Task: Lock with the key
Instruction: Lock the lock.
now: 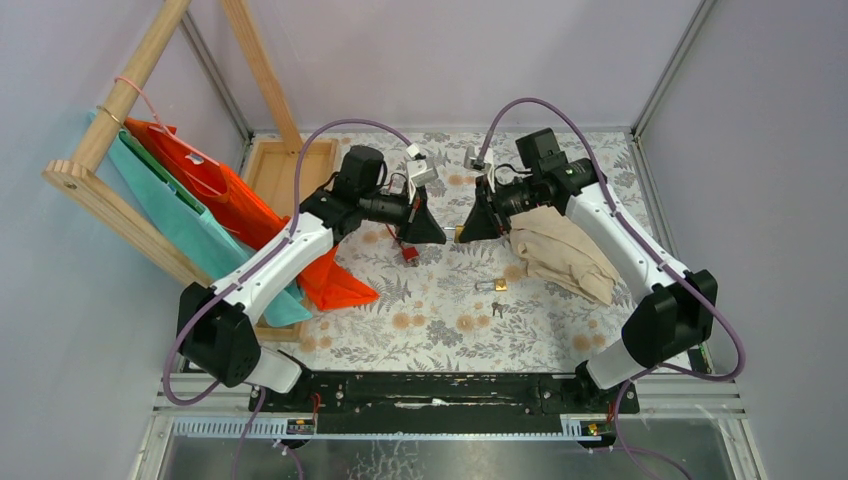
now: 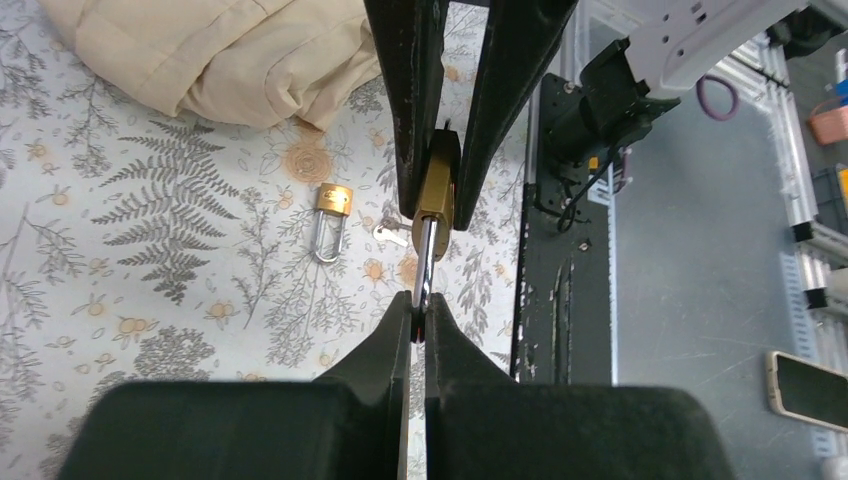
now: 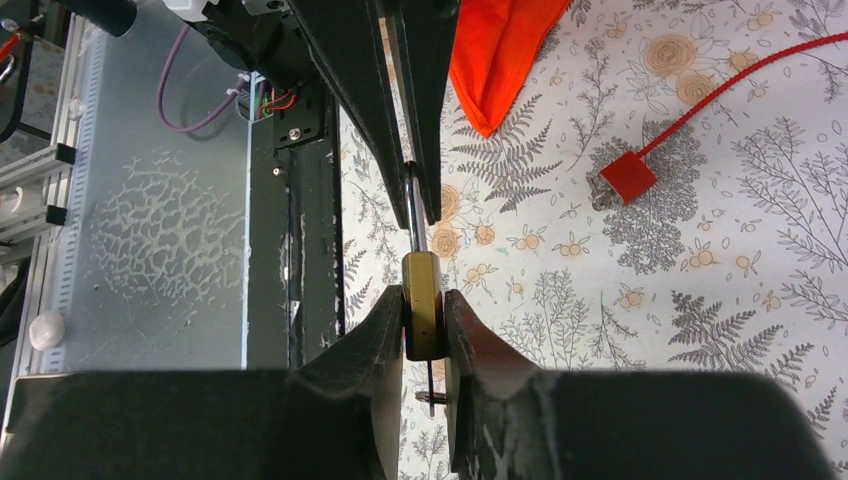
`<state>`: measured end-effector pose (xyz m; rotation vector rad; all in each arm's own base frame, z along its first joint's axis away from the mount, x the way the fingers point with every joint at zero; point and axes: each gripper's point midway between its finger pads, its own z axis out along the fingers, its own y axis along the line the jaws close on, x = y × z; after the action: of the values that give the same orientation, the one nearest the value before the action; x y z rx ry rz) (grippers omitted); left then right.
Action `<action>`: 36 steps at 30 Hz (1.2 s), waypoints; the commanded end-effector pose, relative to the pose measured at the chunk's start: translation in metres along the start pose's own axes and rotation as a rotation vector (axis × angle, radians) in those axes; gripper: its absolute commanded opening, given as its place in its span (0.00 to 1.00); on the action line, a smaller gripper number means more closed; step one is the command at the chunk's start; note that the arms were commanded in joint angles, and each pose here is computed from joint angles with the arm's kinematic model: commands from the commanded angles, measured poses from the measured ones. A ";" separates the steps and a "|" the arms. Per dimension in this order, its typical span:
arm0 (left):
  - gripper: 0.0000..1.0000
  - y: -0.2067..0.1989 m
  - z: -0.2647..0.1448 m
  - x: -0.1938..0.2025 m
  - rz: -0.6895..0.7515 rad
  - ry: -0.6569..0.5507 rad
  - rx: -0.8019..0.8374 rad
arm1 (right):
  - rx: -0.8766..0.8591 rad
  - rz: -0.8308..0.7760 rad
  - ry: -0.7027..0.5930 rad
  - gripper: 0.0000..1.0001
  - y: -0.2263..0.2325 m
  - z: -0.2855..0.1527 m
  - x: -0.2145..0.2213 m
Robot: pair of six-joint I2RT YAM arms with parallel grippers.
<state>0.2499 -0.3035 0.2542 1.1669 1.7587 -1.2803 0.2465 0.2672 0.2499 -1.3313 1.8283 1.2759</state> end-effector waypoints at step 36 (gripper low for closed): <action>0.00 -0.041 0.047 -0.027 -0.142 -0.123 0.236 | 0.019 -0.143 -0.182 0.00 0.008 0.011 -0.059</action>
<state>0.2618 -0.3186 0.2525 0.9017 1.8446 -1.5223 0.2623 0.2642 0.2534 -1.1598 1.9088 1.2125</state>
